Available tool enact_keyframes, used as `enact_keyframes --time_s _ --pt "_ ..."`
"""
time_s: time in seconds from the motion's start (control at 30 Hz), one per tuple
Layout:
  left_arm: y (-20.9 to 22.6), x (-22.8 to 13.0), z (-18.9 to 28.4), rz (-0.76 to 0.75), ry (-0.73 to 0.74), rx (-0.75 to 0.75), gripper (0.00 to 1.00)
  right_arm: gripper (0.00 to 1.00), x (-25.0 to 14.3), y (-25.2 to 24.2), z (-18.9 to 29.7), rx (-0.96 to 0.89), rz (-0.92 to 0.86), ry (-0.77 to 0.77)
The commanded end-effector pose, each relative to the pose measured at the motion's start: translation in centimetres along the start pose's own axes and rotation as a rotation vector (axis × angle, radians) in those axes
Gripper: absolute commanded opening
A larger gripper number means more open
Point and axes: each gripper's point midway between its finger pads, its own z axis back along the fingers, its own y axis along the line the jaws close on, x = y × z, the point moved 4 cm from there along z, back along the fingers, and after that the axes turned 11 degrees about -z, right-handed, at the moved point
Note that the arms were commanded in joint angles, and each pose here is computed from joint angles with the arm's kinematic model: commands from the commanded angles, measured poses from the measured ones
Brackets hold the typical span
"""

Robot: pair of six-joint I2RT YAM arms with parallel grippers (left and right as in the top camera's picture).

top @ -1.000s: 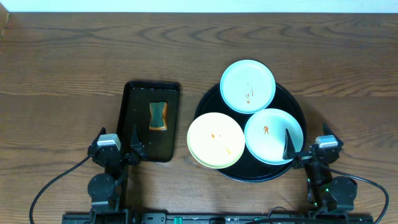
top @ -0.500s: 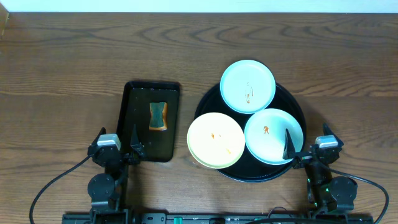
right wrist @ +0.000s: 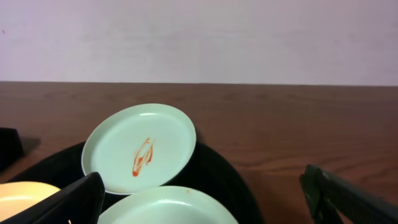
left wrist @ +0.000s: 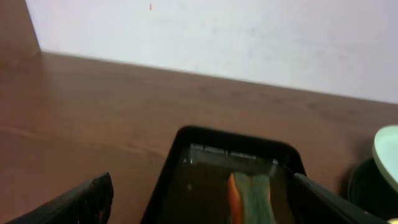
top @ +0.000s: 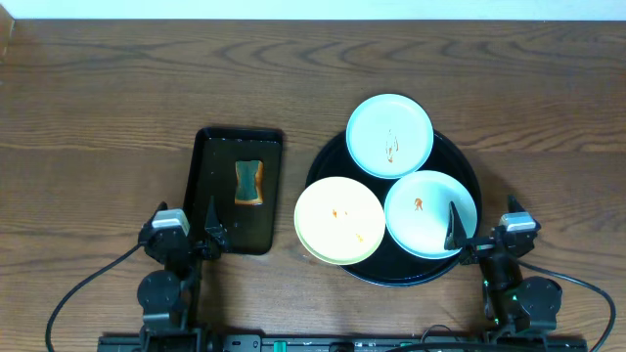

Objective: Clean dirty plates on tray and stack at the side

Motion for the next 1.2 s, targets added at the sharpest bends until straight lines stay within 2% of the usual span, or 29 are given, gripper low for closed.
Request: enact_keyframes --time_s 0.0,0.37,0.57,0.73,0.8,0.97,1.17 --pt "-0.1 -0.5 0.1 0.017 0.072 -0.012 0.90 0.99 0.6 -0.1 0.2 -0.019 -0.045 0.020" --pt "0.1 3.7 -0.4 0.064 0.290 -0.015 0.90 0.99 3.1 0.4 -0.3 -0.075 -0.080 0.241" --pt "0.2 5.9 -2.0 0.066 0.479 -0.026 0.90 0.99 3.8 0.7 -1.9 -0.106 -0.123 0.478" --pt "-0.7 7.7 -3.9 0.088 0.625 -0.097 0.90 0.99 3.9 0.7 -3.5 -0.138 -0.167 0.688" --pt "-0.8 7.8 -4.6 0.096 0.707 -0.112 0.90 0.99 3.9 0.8 -4.1 -0.148 -0.189 0.783" --pt "-0.9 6.6 -5.4 0.103 0.843 -0.112 0.90 0.99 3.5 0.5 -5.1 -0.179 -0.211 0.903" --pt "-1.0 6.1 -5.7 0.109 0.864 -0.115 0.90 0.99 3.0 0.8 -5.6 -0.154 -0.230 0.927"
